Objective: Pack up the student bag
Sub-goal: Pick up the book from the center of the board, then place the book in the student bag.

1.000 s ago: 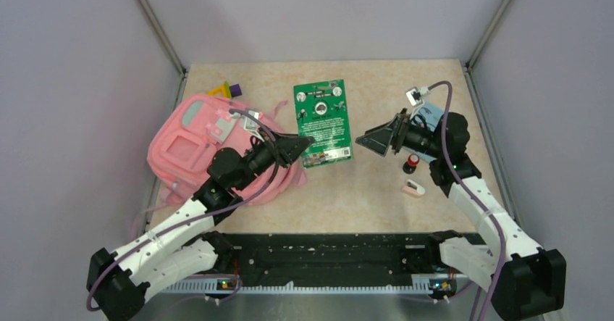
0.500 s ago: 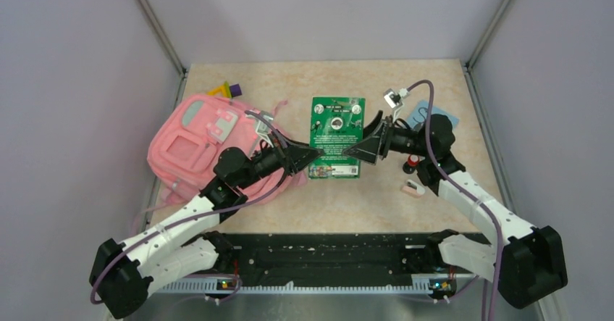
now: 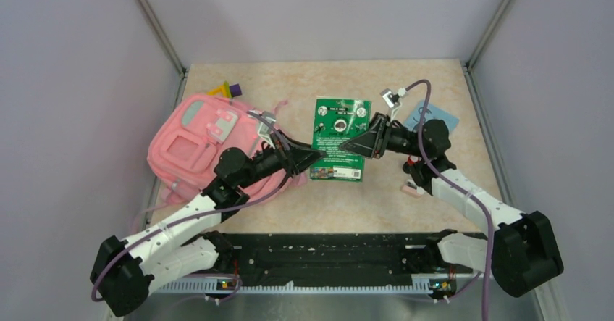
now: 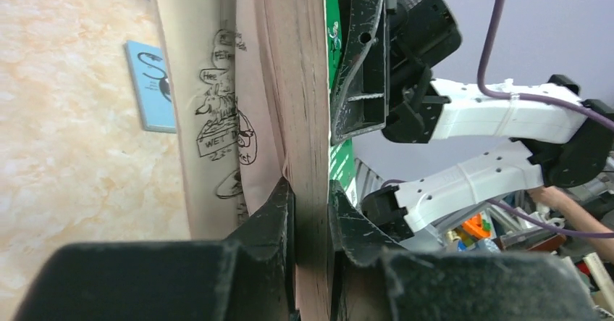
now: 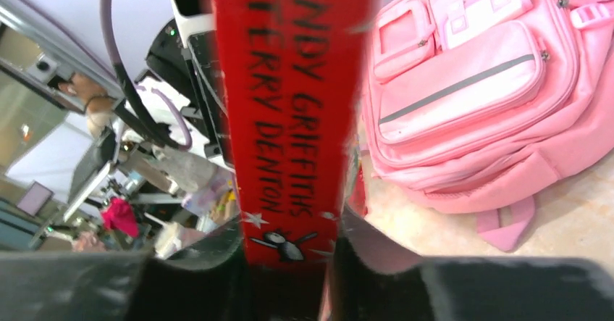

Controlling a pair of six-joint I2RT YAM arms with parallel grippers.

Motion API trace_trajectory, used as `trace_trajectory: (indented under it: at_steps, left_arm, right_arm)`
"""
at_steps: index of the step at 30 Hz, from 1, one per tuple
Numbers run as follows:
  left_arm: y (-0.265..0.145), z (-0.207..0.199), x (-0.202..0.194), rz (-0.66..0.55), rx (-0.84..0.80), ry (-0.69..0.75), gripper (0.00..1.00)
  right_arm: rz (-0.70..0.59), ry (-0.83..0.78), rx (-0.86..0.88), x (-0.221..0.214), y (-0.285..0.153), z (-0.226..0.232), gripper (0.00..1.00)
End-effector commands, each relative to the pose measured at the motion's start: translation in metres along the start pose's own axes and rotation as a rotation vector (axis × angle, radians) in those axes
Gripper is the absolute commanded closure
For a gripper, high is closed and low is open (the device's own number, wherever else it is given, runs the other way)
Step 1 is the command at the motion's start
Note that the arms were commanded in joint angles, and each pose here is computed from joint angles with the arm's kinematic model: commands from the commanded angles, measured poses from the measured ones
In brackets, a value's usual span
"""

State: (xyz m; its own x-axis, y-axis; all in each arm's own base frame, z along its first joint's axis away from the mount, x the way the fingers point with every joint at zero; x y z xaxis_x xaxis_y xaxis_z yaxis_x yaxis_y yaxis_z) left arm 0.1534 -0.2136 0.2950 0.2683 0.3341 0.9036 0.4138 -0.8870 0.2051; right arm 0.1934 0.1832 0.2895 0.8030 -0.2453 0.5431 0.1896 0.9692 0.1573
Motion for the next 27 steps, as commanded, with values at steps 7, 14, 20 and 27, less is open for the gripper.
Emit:
trace_trajectory:
  at_steps: [7, 14, 20, 27]
  left_arm:
    - [-0.018, 0.023, 0.028, 0.153, 0.458, 0.204, 0.26]
    - [-0.060, 0.064, -0.022, 0.577, 0.872, 0.259, 0.25]
    - [-0.063, 0.071, -0.061, 0.713, 0.941, 0.300, 0.27]
    - [-0.055, 0.079, -0.086, 0.882, 1.011, 0.284, 0.26]
  right_arm:
    - [-0.214, -0.058, -0.435, 0.035, -0.001, -0.027, 1.00]
    - [-0.320, -0.127, -0.874, 0.031, -0.039, -0.047, 1.00]
    - [-0.315, -0.112, -0.898, 0.012, -0.052, -0.052, 1.00]
    - [-0.304, -0.098, -0.922, 0.004, -0.057, -0.056, 1.00]
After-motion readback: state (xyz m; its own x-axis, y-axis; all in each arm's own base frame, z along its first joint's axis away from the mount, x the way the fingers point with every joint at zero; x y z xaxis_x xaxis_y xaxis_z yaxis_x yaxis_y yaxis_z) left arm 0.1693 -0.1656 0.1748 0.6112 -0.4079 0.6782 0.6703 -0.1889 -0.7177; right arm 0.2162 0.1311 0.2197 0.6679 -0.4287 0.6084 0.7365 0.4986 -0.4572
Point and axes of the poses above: each gripper's point midway between its finger pads, its own y axis out along the fingers, its own z axis along the line the jaws close on, x = y × z, the point moved 9 cm from there along -y, back along the fingers, and after that the axes turned 14 degrees about y, right-handed, at the moved point
